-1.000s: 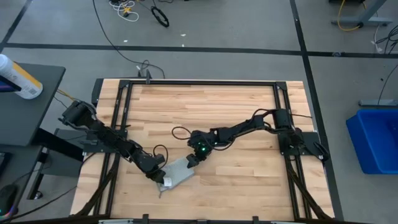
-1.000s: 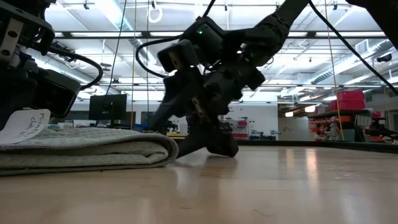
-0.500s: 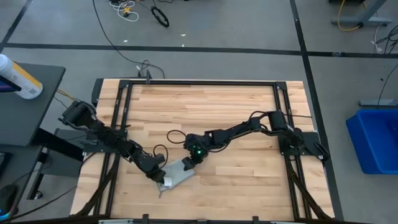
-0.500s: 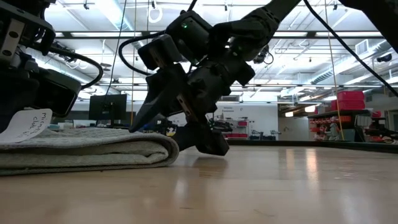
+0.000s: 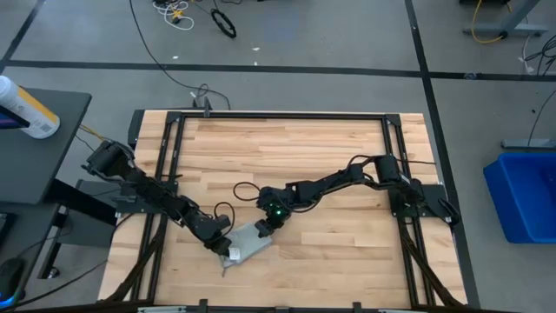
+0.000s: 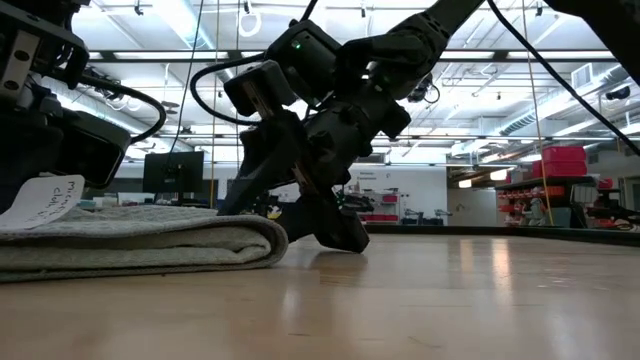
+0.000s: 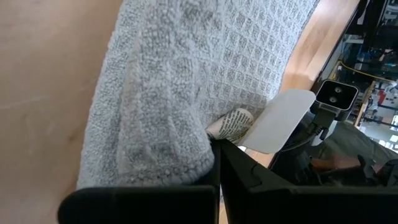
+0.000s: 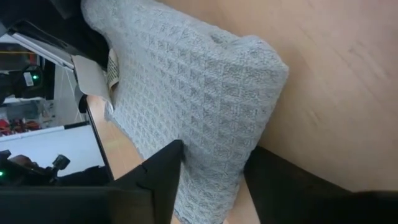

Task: Fold microfiber towels
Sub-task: Fold the gray microfiber towel

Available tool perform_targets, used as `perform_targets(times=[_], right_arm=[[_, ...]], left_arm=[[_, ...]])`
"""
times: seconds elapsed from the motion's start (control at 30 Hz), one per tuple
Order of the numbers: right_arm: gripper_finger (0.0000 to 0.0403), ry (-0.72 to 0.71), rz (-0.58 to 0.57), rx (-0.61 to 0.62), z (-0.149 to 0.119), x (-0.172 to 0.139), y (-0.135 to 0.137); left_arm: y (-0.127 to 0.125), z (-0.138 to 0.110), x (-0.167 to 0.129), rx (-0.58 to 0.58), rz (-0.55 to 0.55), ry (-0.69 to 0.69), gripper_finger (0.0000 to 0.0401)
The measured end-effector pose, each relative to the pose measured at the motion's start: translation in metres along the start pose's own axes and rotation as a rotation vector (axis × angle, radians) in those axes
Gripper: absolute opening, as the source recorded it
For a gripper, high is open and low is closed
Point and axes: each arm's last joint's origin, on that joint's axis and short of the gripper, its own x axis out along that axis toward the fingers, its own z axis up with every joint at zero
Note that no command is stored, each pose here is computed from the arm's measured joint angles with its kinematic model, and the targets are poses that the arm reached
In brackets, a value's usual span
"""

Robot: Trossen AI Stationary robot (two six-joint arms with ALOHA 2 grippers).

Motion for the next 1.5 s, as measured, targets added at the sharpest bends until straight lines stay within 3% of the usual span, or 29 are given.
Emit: perform_targets(times=[0.1,0.27,0.6,0.83,1.03,1.23,1.5], right_arm=[[0.0132,-0.006,-0.009,0.003,0.0,0.0,-0.001],[0.002,-0.015,-0.021,-0.009,-0.001,0.001,0.0],[0.0011,0.0,-0.06,0.004,-0.007,0.003,-0.001],[0.0011,-0.012,-0.067,-0.08,0.003,-0.002,0.029],[0.0011,-0.034,0.03,-0.2,0.014,-0.012,0.059],[0.0011,0.014,0.063,-0.217,0.01,-0.009,0.053],[0.001,-0.031,0.293,-0.253,0.0,0.002,0.059]], left_arm=[[0.0,0.0,0.0,-0.002,0.0,-0.001,0.0],[0.0,0.0,0.0,-0.003,0.0,-0.001,0.0],[0.0,0.0,0.0,-0.005,0.0,-0.001,0.0],[0.0,0.0,0.0,-0.005,0.001,0.0,0.0],[0.0,0.0,0.0,-0.006,0.002,0.0,0.0],[0.0,0.0,0.0,-0.005,0.003,-0.001,0.0],[0.0,0.0,0.0,-0.002,0.004,-0.004,0.0]])
